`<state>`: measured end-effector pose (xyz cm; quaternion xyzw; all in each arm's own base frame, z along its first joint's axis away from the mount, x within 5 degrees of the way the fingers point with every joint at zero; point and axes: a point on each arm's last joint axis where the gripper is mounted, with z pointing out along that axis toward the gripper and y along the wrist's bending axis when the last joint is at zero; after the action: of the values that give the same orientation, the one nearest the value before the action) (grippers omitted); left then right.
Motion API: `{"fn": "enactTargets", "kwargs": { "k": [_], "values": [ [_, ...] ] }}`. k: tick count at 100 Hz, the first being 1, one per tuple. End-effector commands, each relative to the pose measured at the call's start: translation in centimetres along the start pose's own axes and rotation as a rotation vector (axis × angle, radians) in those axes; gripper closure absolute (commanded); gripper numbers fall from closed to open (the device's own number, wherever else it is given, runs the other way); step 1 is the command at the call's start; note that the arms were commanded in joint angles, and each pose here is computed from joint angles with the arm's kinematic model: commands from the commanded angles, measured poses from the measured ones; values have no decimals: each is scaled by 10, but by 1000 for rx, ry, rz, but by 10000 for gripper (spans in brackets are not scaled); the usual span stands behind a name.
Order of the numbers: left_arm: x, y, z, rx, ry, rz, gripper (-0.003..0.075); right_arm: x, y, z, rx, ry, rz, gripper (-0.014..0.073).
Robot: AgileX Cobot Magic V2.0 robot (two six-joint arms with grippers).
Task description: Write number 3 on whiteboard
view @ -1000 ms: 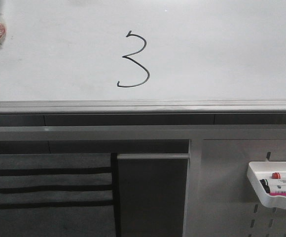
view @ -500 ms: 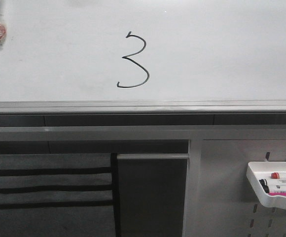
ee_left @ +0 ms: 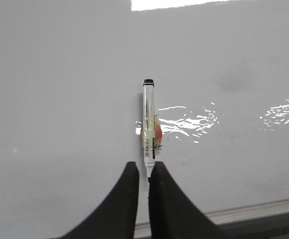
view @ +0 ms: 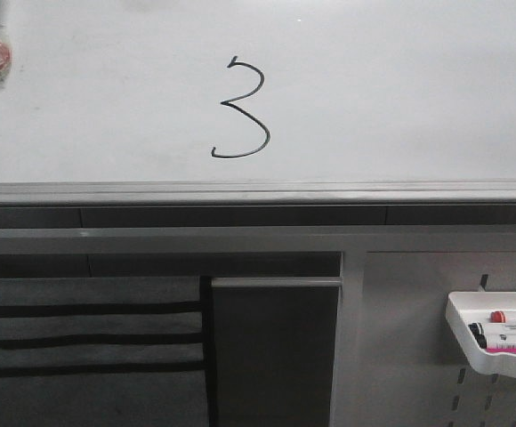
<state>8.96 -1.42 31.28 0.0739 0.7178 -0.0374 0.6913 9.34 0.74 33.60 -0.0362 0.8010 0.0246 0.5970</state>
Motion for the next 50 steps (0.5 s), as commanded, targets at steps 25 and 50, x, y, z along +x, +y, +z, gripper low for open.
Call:
{"fn": "enactTargets", "kwargs": {
  "k": [25,50],
  "values": [
    [-17,2,-2,-13,-113,-27,741,-14,-2,-2,22,-93,-10,664],
    [-15,1,-8,-14,-138,-27,741,-14,-2,-2,21,-91,-10,664]
  ]
}}
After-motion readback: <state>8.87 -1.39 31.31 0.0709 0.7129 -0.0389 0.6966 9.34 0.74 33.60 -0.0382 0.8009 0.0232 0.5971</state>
